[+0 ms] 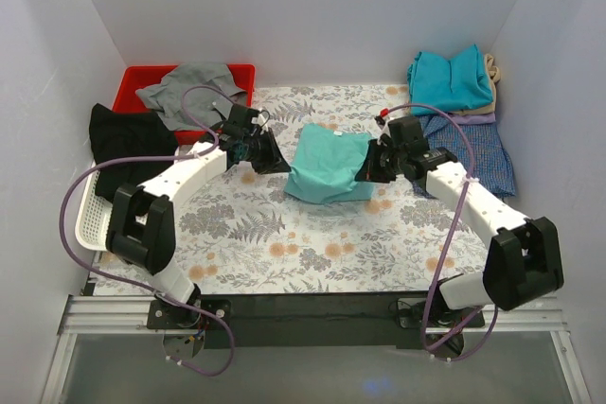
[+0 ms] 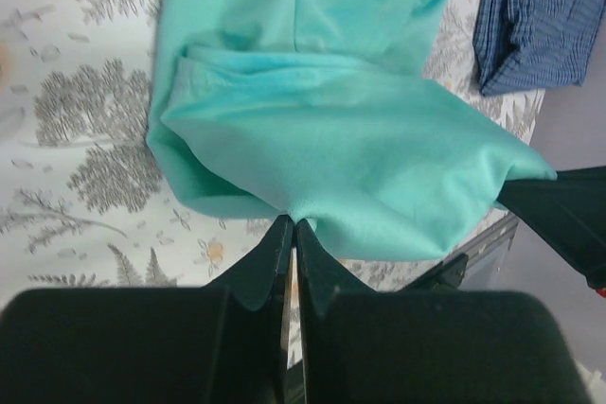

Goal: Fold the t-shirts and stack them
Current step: Fold the tshirt

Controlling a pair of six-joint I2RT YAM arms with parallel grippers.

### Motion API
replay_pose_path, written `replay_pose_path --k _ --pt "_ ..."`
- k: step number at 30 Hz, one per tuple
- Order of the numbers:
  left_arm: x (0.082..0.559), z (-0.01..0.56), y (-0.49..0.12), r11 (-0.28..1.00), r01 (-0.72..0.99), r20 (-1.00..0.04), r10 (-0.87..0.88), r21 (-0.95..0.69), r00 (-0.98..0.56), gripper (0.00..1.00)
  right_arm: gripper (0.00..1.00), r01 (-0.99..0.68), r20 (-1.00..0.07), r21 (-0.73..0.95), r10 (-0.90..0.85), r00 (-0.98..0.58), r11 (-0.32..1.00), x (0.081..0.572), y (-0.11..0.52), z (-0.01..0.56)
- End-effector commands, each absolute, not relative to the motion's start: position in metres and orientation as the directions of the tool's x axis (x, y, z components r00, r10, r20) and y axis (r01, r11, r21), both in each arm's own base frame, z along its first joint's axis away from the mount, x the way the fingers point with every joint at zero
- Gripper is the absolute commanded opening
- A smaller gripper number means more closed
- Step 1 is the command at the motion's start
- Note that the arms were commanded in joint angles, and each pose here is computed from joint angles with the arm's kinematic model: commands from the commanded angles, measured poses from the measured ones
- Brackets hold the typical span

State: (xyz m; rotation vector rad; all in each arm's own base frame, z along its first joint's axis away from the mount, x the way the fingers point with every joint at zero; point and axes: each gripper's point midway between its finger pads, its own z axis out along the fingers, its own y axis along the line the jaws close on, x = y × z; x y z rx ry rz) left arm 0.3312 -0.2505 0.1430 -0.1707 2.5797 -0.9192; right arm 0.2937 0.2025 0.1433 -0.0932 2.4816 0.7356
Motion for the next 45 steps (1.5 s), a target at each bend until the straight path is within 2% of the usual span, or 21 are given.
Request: replay_pose_path --k 1,8,12,19,20,23,25,30,32,33,35,37,38,39,43,45 --pt "0.366 0.159 -0.251 0.767 0.075 -0.405 -0.251 -0.637 -0.879 0.00 0.01 -0.246 -0.585 0.440 0.068 -0.808 0.864 0.324 0.196 0.154" --pt "0.424 0.158 -0.271 0.722 0.143 -0.432 -0.232 -0.677 -0.872 0.00 0.01 -0.208 -0.551 0.476 0.106 -0.828 0.855 0.355 0.188 0.151" --pt "0.462 0.159 -0.285 0.693 0.180 -0.441 -0.218 -0.698 -0.871 0.00 0.01 -0.171 -0.496 0.512 0.128 -0.859 0.842 0.368 0.180 0.133" --pt "0.525 0.163 -0.303 0.635 0.246 -0.470 -0.209 -0.732 -0.857 0.00 0.01 -0.146 -0.484 0.517 0.147 -0.863 0.844 0.401 0.167 0.119" --pt "0.535 0.175 -0.307 0.622 0.280 -0.500 -0.210 -0.732 -0.840 0.00 0.01 -0.148 -0.489 0.516 0.148 -0.860 0.843 0.407 0.167 0.118" --pt "0.546 0.161 -0.317 0.587 0.312 -0.499 -0.186 -0.747 -0.846 0.00 0.01 -0.138 -0.503 0.497 0.155 -0.850 0.857 0.424 0.160 0.113" --pt "0.559 0.164 -0.330 0.520 0.370 -0.523 -0.183 -0.770 -0.832 0.00 0.01 -0.119 -0.516 0.467 0.161 -0.842 0.876 0.435 0.152 0.109" --pt "0.556 0.164 -0.351 0.363 0.453 -0.528 -0.136 -0.814 -0.838 0.00 0.01 -0.084 -0.545 0.426 0.182 -0.818 0.901 0.444 0.138 0.111" --pt "0.549 0.157 -0.358 0.297 0.448 -0.498 -0.118 -0.843 -0.859 0.00 0.01 -0.072 -0.559 0.406 0.185 -0.808 0.911 0.446 0.132 0.111" --pt "0.552 0.162 -0.362 0.269 0.485 -0.530 -0.128 -0.832 -0.838 0.00 0.01 -0.058 -0.579 0.383 0.191 -0.793 0.922 0.448 0.127 0.111" --pt "0.552 0.157 -0.372 0.245 0.489 -0.529 -0.134 -0.837 -0.838 0.00 0.01 -0.030 -0.600 0.357 0.204 -0.774 0.934 0.450 0.119 0.108" --pt "0.557 0.158 -0.379 0.224 0.536 -0.572 -0.147 -0.814 -0.807 0.06 0.01 0.007 -0.640 0.328 0.227 -0.734 0.945 0.454 0.109 0.103" --pt "0.558 0.151 -0.384 0.225 0.536 -0.572 -0.149 -0.814 -0.806 0.19 0.01 0.019 -0.655 0.317 0.233 -0.719 0.948 0.457 0.106 0.102" --pt "0.564 0.149 -0.384 0.237 0.548 -0.589 -0.170 -0.802 -0.790 0.24 0.01 0.040 -0.670 0.297 0.238 -0.703 0.954 0.459 0.099 0.100" --pt "0.582 0.128 -0.375 0.355 0.537 -0.630 -0.240 -0.765 -0.739 0.35 0.06 0.073 -0.740 0.239 0.230 -0.632 0.968 0.471 0.084 0.094" --pt "0.587 0.120 -0.369 0.407 0.552 -0.670 -0.253 -0.728 -0.698 0.40 0.14 0.066 -0.790 0.236 0.231 -0.568 0.969 0.485 0.082 0.104"
